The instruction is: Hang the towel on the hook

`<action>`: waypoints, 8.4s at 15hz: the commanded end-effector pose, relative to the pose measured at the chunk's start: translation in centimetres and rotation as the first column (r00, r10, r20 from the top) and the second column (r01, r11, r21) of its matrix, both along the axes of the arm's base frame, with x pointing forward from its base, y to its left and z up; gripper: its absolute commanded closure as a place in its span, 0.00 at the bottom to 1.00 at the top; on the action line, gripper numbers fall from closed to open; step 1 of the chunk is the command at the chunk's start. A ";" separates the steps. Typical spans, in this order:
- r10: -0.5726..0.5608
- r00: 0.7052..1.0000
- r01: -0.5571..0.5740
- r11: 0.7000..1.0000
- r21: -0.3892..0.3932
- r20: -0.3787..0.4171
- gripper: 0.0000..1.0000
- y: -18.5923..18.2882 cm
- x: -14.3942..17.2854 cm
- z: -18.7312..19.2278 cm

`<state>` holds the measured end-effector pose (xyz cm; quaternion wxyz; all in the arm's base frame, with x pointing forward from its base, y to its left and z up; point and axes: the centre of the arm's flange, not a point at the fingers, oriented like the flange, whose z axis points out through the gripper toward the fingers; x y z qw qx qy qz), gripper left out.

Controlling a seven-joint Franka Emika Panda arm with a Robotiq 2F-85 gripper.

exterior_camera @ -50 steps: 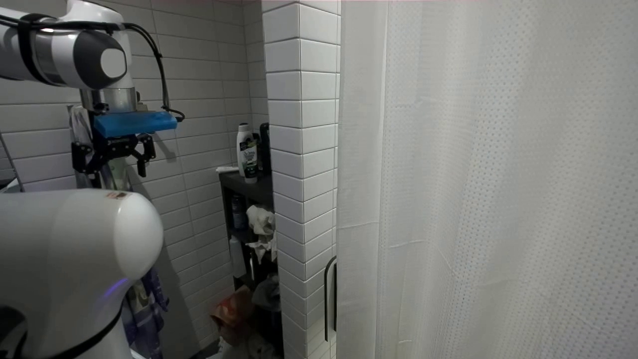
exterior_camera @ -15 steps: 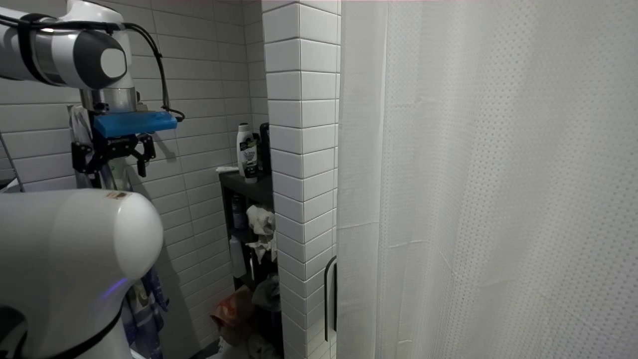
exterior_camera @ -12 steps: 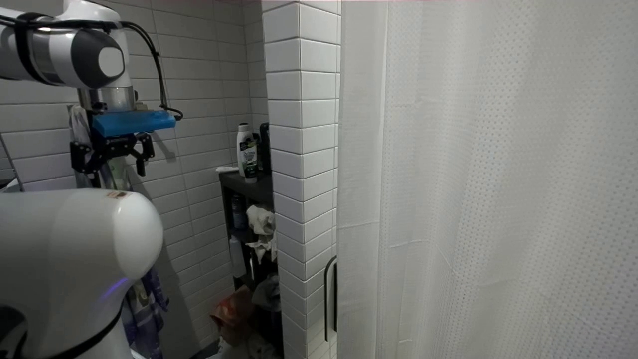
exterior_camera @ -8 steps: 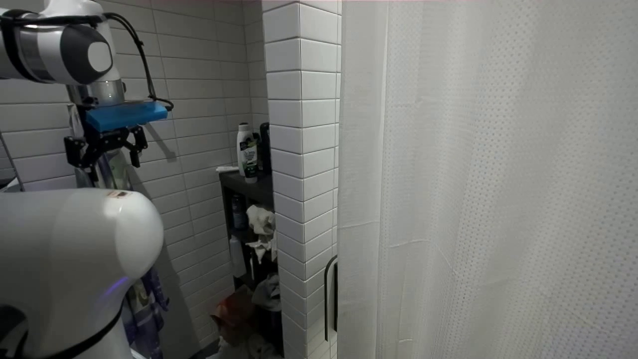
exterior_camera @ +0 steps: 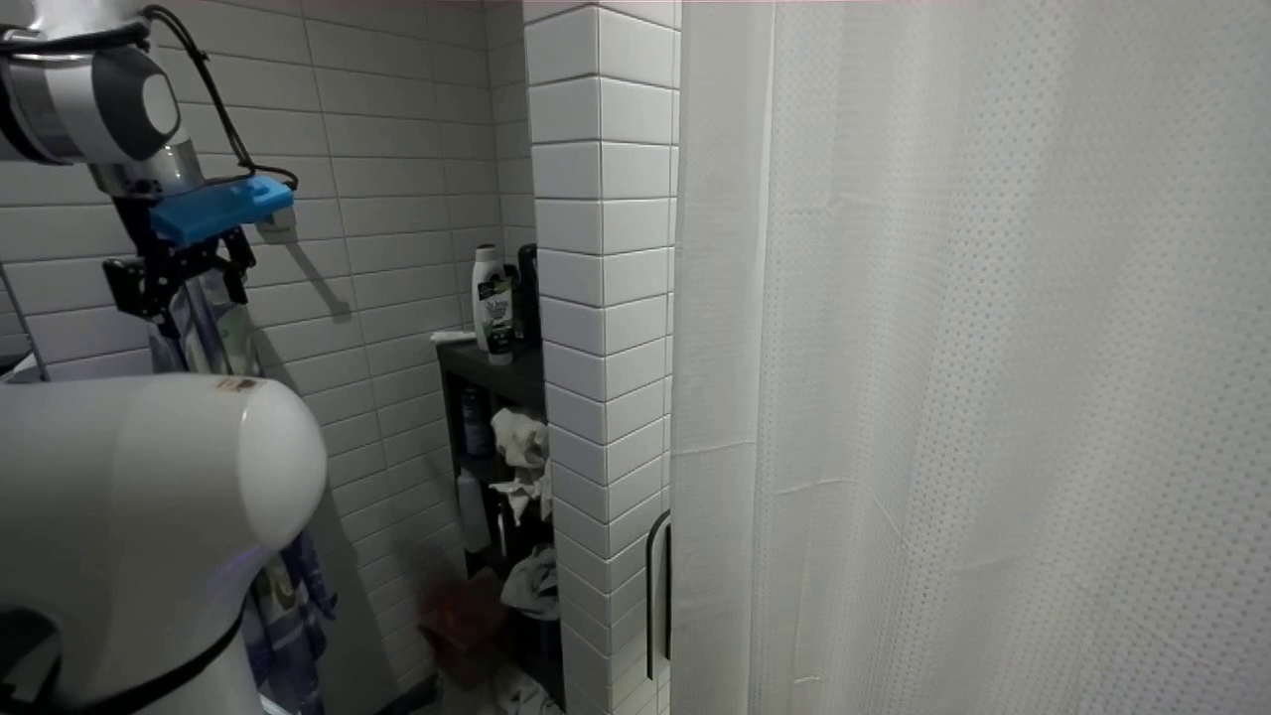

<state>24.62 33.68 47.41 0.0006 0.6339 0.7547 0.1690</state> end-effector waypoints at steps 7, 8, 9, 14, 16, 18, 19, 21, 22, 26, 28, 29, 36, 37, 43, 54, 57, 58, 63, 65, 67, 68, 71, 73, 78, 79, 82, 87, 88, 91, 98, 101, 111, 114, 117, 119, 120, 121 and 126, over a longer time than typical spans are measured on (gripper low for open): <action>0.105 0.977 -0.117 0.991 0.059 0.187 0.00 8.4 0.2 3.4; 0.074 0.976 -0.091 0.993 0.078 0.205 0.00 8.9 0.1 3.7; 0.039 0.975 -0.064 0.992 0.105 0.219 0.00 9.5 0.0 4.0; -0.121 0.963 0.066 0.972 0.226 0.241 0.00 11.4 0.4 4.5; -0.158 0.960 0.097 0.962 0.255 0.231 0.00 11.7 0.7 4.4; -0.189 0.956 0.124 0.953 0.277 0.223 0.00 12.0 1.3 4.2; -0.205 0.954 0.138 0.947 0.289 0.217 0.00 12.1 1.7 4.1; -0.226 0.955 0.160 0.938 0.307 0.194 0.00 12.6 2.3 3.9; -0.235 0.955 0.170 0.934 0.315 0.181 0.00 12.9 2.6 3.8; -0.227 0.966 0.173 0.924 0.341 0.127 0.00 14.9 2.8 3.9; -0.208 0.973 0.162 0.924 0.347 0.100 0.00 16.0 2.5 4.0; -0.202 0.974 0.154 0.924 0.349 0.106 0.00 16.5 2.3 4.0; -0.226 0.927 0.126 0.940 0.316 0.301 0.00 15.4 3.2 4.5; -0.232 0.918 0.129 0.941 0.313 0.320 0.00 15.1 3.4 4.6; -0.256 0.933 0.159 0.924 0.348 0.253 0.00 14.8 4.3 4.7; -0.303 0.936 0.216 0.896 0.388 0.180 0.00 16.6 6.4 4.9; -0.292 0.942 0.212 0.900 0.381 0.166 0.00 18.0 6.2 4.5; -0.291 0.944 0.216 0.900 0.379 0.154 0.00 18.2 6.3 4.2; -0.296 0.946 0.230 0.900 0.371 0.133 0.26 18.6 7.0 3.2; -0.296 0.946 0.231 0.901 0.366 0.132 0.39 18.5 7.1 2.9; -0.299 0.945 0.234 0.904 0.358 0.136 0.56 18.3 7.0 2.8; -0.298 0.944 0.233 0.906 0.353 0.143 0.64 18.1 6.8 2.9; -0.294 0.944 0.230 0.911 0.342 0.148 0.85 17.4 6.1 3.3; -0.287 0.945 0.221 0.914 0.341 0.158 0.97 17.2 5.4 4.1; -0.267 0.944 0.196 0.926 0.322 0.195 0.98 16.8 2.9 6.3; -0.263 0.943 0.191 0.929 0.318 0.202 0.98 16.8 2.4 6.5; -0.251 0.941 0.173 0.933 0.316 0.227 0.98 16.8 1.0 7.7; -0.239 0.934 0.152 0.939 0.309 0.266 0.98 16.4 0.2 8.7; -0.239 0.932 0.150 0.939 0.310 0.272 0.98 16.3 0.2 8.8; -0.247 0.923 0.147 0.935 0.324 0.296 0.98 16.3 0.3 9.8; -0.237 0.895 0.124 0.946 0.299 0.378 0.98 16.6 -0.2 12.2; -0.226 0.883 0.117 0.955 0.274 0.411 0.98 16.0 -1.2 14.3; -0.275 0.817 0.132 0.945 0.300 0.507 0.98 14.2 -3.6 20.9; -0.301 0.793 0.135 0.934 0.330 0.530 0.98 13.5 -4.5 23.0; -0.315 0.777 0.149 0.933 0.327 0.545 0.98 12.9 -4.7 24.3; -0.322 0.773 0.167 0.934 0.315 0.547 0.98 10.1 -6.1 26.0; -0.326 0.771 0.177 0.935 0.308 0.548 0.98 9.6 -6.2 26.2; -0.329 0.769 0.187 0.936 0.299 0.549 0.98 8.9 -6.4 26.5; -0.363 0.755 0.241 0.928 0.283 0.546 0.98 4.7 -7.4 27.5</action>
